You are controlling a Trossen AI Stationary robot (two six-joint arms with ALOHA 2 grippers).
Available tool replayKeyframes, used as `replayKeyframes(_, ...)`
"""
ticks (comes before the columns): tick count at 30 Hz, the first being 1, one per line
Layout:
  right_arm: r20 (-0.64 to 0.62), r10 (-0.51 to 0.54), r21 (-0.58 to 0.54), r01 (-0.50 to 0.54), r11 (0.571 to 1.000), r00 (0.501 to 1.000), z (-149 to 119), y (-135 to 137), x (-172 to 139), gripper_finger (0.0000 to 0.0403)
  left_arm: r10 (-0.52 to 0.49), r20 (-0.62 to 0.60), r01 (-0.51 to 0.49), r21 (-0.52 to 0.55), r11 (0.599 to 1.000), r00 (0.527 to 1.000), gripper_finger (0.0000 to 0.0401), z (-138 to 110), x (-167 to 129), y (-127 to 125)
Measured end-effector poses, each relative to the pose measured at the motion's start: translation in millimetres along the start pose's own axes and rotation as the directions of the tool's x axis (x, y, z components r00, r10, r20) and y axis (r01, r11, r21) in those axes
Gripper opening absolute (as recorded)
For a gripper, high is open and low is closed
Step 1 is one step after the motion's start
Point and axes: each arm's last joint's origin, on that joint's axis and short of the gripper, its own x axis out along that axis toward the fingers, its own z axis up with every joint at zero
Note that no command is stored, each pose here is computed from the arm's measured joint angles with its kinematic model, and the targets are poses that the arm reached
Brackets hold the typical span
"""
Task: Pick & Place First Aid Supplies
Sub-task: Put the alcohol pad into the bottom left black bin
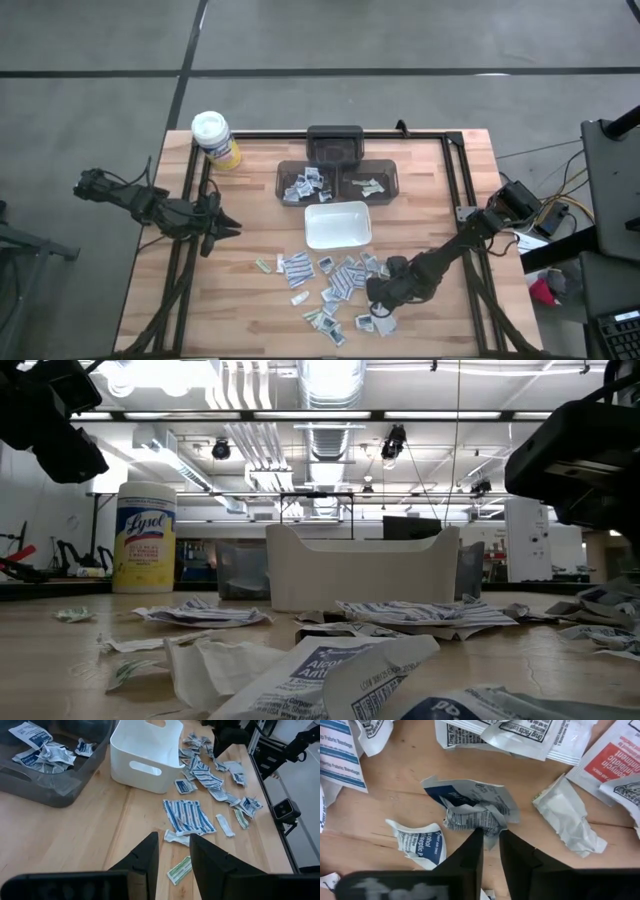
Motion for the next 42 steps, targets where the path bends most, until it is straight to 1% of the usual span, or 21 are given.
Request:
replayKeyframes(4,-0.020,-0.004,-0.014,0.003,1.000,1.000,-5,-2,-1,0.0035,-0.001,0.001,0.001,-0.001,1.000,1.000,0.0104,0,0,0)
replayKeyframes(11,-0.070,0.005,-0.065,-0.009,0.998,0.998,-23,-1,-9,0.0012,-0.002,0.003,0.002,-0.006,1.000,1.000,0.0104,0,0,0)
replayKeyframes(15,-0.083,0.010,-0.105,-0.018,0.994,0.997,-34,-3,-13,0.0009,-0.003,0.005,0.003,-0.021,1.000,1.000,0.0104,0,0,0)
replayKeyframes(18,-0.085,0.027,-0.159,-0.040,0.986,0.996,-42,-3,-17,0.0009,-0.003,0.005,0.003,-0.056,0.998,1.000,0.0104,1,0,0)
replayKeyframes(21,-0.039,0.086,-0.207,-0.092,0.974,0.996,-45,0,-20,0.0008,-0.007,0.012,0.008,-0.094,0.996,1.000,0.0104,1,0,-1)
replayKeyframes(25,0.102,0.172,-0.250,-0.143,0.958,0.980,-43,3,-25,0.0008,-0.036,0.061,0.043,-0.117,0.992,0.998,0.0104,6,0,-4)
replayKeyframes(27,0.173,0.216,-0.285,-0.160,0.945,0.961,-41,5,-27,0.0008,-0.055,0.093,0.066,-0.124,0.990,0.994,0.0104,9,-1,-5)
replayKeyframes(29,0.250,0.269,-0.324,-0.181,0.929,0.930,-38,9,-30,0.0008,-0.077,0.132,0.094,-0.132,0.987,0.988,0.0104,13,-1,-8)
replayKeyframes(31,0.320,0.331,-0.366,-0.207,0.907,0.888,-36,13,-33,0.0008,-0.100,0.166,0.123,-0.138,0.983,0.981,0.0104,17,-2,-10)
replayKeyframes(35,0.429,0.435,-0.442,-0.236,0.865,0.791,-31,27,-43,0.0008,-0.170,0.200,0.194,-0.104,0.976,0.965,0.0104,23,-1,-15)
replayKeyframes(39,0.505,0.499,-0.528,-0.205,0.824,0.705,-24,46,-57,0.0008,-0.193,0.240,0.214,-0.062,0.975,0.951,0.0104,30,5,-21)
replayKeyframes(42,0.537,0.521,-0.575,-0.164,0.801,0.663,-16,63,-70,0.0008,-0.201,0.250,0.218,-0.044,0.975,0.947,0.0104,34,12,-26)
